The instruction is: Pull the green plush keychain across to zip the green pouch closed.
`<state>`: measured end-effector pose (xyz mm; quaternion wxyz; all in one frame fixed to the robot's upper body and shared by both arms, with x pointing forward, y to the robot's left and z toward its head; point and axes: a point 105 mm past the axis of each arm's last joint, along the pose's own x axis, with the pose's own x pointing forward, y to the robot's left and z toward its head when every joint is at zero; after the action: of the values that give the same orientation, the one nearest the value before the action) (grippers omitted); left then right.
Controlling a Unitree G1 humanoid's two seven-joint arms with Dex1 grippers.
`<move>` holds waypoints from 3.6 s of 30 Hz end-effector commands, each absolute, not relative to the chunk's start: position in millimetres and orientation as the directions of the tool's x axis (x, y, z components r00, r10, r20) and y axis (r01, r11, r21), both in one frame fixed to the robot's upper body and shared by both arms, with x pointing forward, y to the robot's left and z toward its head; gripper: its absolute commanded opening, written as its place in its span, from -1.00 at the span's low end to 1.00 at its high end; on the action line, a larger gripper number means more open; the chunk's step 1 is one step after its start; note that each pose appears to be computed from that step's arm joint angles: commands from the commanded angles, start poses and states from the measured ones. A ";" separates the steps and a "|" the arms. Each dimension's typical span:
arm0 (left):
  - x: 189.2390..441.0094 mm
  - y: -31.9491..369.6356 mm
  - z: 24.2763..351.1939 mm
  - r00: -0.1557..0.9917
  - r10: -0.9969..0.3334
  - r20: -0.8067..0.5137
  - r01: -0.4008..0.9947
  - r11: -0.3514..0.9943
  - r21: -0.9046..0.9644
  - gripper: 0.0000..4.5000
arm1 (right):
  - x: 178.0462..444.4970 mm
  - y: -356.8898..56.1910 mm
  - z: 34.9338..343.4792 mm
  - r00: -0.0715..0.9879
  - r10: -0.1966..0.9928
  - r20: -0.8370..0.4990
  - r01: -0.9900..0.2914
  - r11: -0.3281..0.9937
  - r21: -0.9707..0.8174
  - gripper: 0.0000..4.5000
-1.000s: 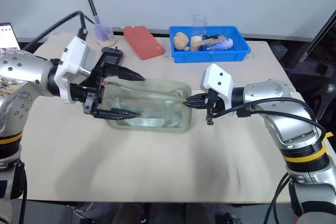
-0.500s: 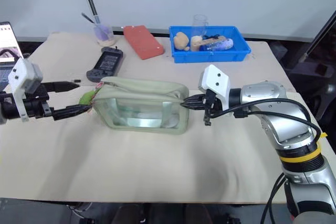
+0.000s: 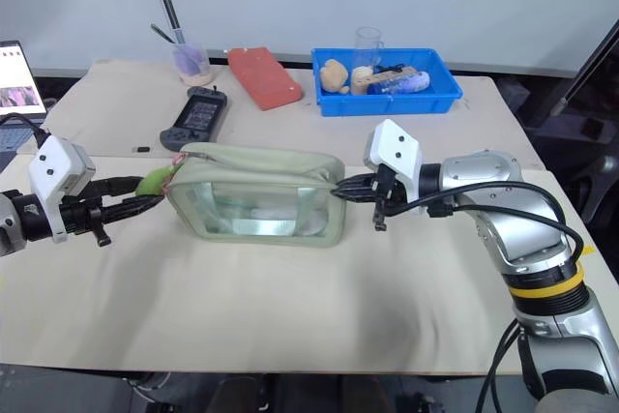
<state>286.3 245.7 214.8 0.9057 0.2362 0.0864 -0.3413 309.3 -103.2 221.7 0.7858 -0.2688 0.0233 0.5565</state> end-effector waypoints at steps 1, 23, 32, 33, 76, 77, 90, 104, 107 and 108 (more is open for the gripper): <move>288.2 246.1 240.4 0.767 -0.577 -0.280 0.638 0.641 0.428 -0.99 | 309.3 -103.4 231.8 0.396 0.865 -0.307 -0.865 0.239 -0.441 -1.00; 302.0 162.3 273.6 0.599 -0.760 -0.252 0.700 0.345 0.626 -0.13 | 308.6 -106.4 229.9 0.430 0.855 -0.290 -0.856 0.285 -0.430 -1.00; 290.7 210.7 282.7 0.625 -0.677 -0.388 0.739 0.353 0.573 0.98 | 309.8 -108.7 230.9 0.437 0.850 -0.295 -0.853 0.287 -0.436 -1.00; 290.1 215.3 281.8 0.631 -0.668 -0.395 0.739 0.363 0.567 0.98 | 310.0 -108.9 231.3 0.437 0.850 -0.295 -0.853 0.287 -0.437 -1.00; 306.4 209.3 217.3 0.647 -0.656 -0.390 0.743 0.426 0.516 -1.00 | 321.9 37.3 295.1 0.216 0.954 -0.207 -0.798 0.050 -0.600 0.98; 306.1 209.1 216.9 0.646 -0.655 -0.392 0.744 0.424 0.516 -1.00 | 322.6 40.4 294.6 0.215 0.954 -0.209 -0.798 0.048 -0.600 0.98; 303.2 206.5 216.2 0.639 -0.661 -0.394 0.747 0.412 0.521 -1.00 | 331.6 44.4 280.0 0.223 0.939 -0.263 -0.804 0.024 -0.594 -0.42; 311.2 215.1 213.1 0.674 -0.633 -0.380 0.717 0.437 0.543 -1.00 | 350.2 -45.2 326.8 0.493 0.861 -0.126 -0.709 0.314 -0.632 -0.96; 312.7 220.1 211.6 0.690 -0.622 -0.370 0.703 0.453 0.549 -1.00 | 363.1 -94.6 316.0 0.649 0.747 -0.146 -0.635 0.427 -0.644 -0.96; 312.5 220.7 210.7 0.689 -0.623 -0.371 0.704 0.453 0.548 -1.00 | 366.3 -109.3 310.7 0.690 0.707 -0.156 -0.614 0.456 -0.645 -0.96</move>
<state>310.4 210.8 209.7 0.8448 0.3391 0.0537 -0.4104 363.1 -83.9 297.5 0.8269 -0.3391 -0.0570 0.4449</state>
